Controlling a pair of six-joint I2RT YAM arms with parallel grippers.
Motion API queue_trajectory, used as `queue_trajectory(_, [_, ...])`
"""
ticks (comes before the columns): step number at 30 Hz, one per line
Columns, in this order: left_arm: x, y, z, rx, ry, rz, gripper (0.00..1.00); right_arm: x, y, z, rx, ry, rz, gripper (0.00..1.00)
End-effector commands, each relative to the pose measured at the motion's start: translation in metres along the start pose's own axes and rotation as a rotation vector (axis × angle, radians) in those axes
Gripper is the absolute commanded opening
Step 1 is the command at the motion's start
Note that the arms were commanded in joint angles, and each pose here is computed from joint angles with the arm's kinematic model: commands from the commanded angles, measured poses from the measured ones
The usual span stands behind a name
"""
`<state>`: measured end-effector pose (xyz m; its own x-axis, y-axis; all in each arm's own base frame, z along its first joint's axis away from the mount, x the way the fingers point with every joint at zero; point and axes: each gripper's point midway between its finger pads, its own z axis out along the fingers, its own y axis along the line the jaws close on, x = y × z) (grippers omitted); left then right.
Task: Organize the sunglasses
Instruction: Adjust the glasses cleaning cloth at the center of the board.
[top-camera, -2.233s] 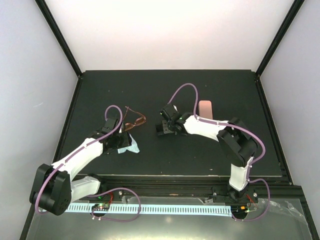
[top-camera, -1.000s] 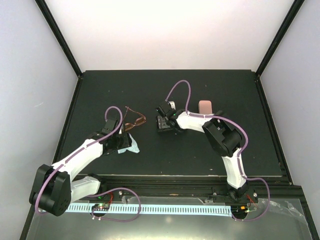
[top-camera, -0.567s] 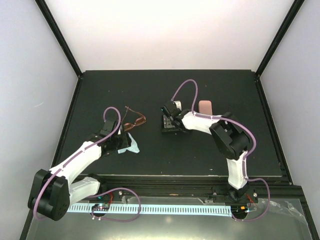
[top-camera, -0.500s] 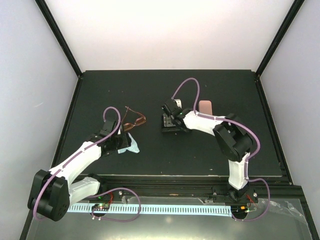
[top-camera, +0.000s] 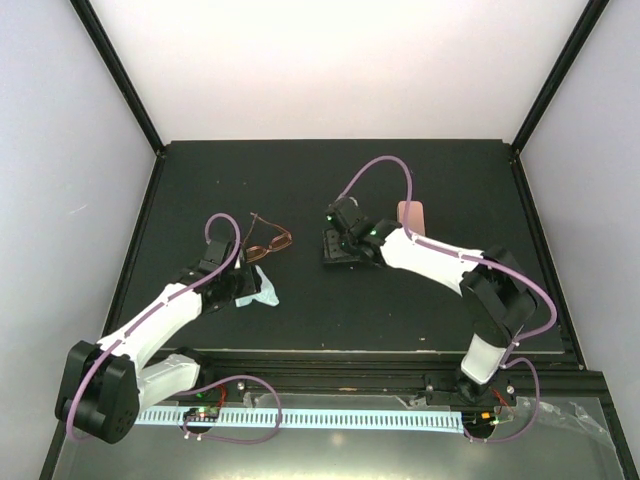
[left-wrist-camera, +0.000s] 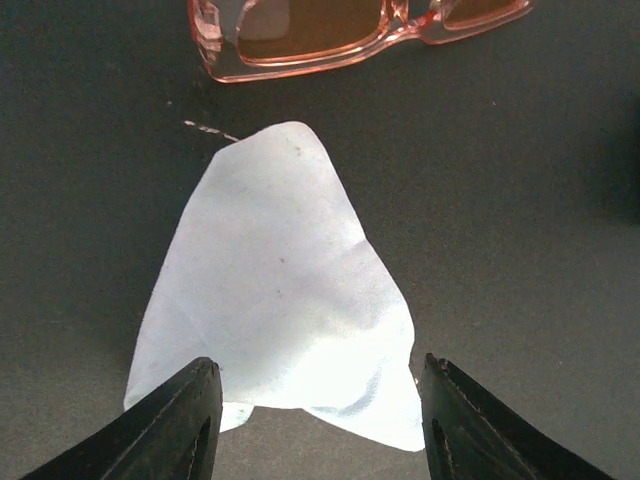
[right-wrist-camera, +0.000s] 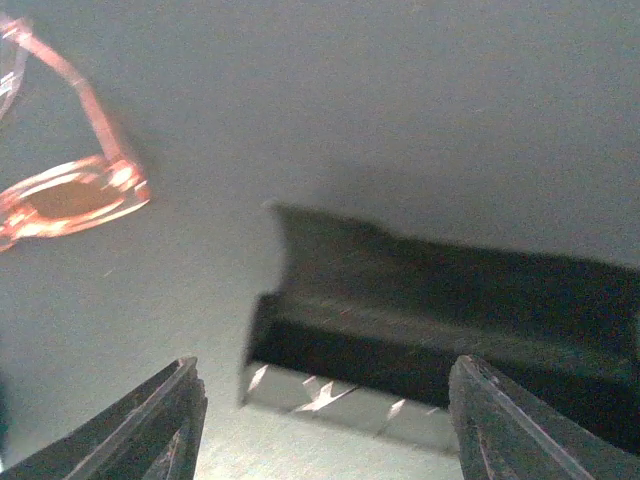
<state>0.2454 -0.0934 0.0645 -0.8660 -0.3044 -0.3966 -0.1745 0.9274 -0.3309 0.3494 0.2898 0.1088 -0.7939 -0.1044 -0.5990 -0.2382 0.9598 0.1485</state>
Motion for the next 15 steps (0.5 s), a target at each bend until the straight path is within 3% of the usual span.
queue_trajectory(1, [-0.02,0.001,-0.014,-0.01,-0.076,-0.032,0.54,0.026,0.054,-0.021,-0.147,0.033,-0.108,0.68])
queue_trajectory(8, [-0.029,0.017,-0.031,-0.048,-0.159,-0.095,0.48,0.085,0.135,-0.006,-0.303,0.15,-0.266,0.64])
queue_trajectory(15, [-0.029,0.026,-0.037,-0.036,-0.19,-0.133,0.46,0.11,0.182,0.015,-0.427,0.226,-0.266,0.56])
